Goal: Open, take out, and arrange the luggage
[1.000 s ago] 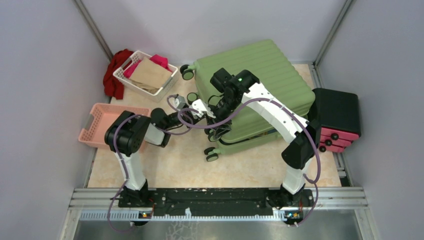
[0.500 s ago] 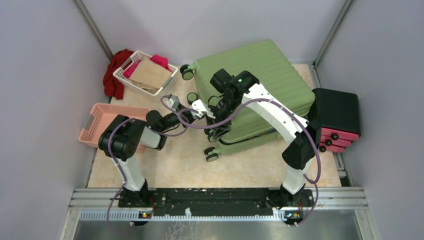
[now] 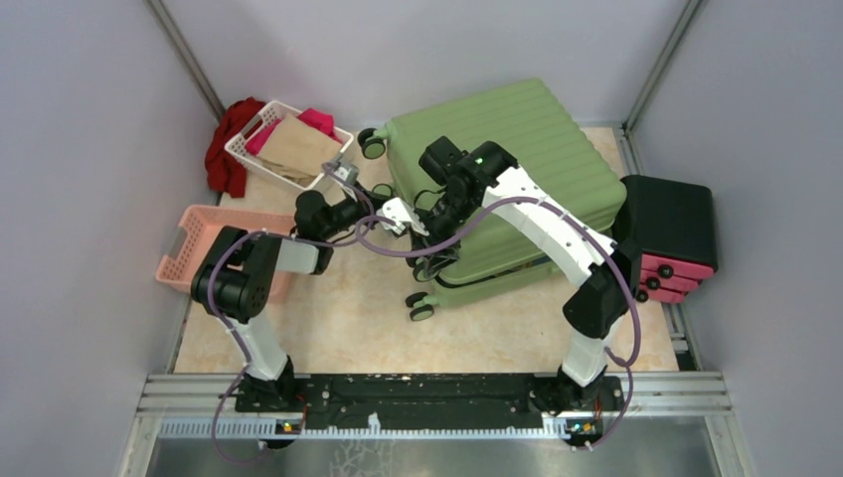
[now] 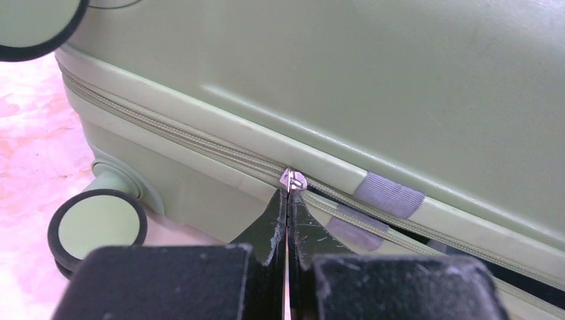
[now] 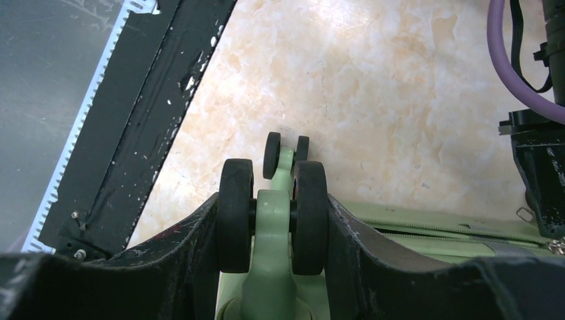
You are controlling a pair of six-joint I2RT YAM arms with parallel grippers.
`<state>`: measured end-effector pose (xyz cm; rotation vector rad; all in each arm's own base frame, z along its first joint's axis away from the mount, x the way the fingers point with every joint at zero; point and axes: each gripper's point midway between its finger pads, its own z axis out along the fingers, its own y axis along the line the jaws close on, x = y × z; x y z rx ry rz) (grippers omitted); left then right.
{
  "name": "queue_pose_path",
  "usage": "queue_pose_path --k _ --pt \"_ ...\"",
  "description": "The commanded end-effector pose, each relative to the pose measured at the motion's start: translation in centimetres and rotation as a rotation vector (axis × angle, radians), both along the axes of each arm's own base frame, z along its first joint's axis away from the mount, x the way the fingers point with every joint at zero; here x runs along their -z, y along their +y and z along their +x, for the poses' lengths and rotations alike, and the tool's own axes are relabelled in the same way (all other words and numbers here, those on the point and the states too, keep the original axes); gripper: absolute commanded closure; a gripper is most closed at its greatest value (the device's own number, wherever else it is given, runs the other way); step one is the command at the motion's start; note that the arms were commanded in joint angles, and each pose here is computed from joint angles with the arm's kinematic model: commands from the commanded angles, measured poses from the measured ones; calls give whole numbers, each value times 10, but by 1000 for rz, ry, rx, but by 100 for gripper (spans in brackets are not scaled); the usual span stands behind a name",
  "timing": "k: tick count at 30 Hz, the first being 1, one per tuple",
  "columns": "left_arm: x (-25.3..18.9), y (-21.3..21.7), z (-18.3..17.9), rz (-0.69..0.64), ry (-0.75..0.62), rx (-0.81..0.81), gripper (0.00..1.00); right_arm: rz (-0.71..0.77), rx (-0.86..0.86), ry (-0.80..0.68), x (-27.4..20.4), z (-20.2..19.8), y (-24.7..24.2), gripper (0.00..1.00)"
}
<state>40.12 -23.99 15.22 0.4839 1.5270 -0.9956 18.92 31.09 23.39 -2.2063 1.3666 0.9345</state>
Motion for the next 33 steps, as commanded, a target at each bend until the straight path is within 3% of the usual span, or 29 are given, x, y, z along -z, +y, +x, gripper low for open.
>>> queue_pose_path --k 1,16,27,33 --pt "-3 25 39 37 3 -174 100 128 -33 -31 -39 -16 -1 100" --pt "0 61 94 -8 118 -372 100 137 -31 -34 -41 -16 0 100" --pt "10 71 149 -54 236 -428 100 148 -34 -32 -43 -18 1 100" --pt "18 65 166 -67 274 -378 100 162 -37 -28 -44 -19 2 100"
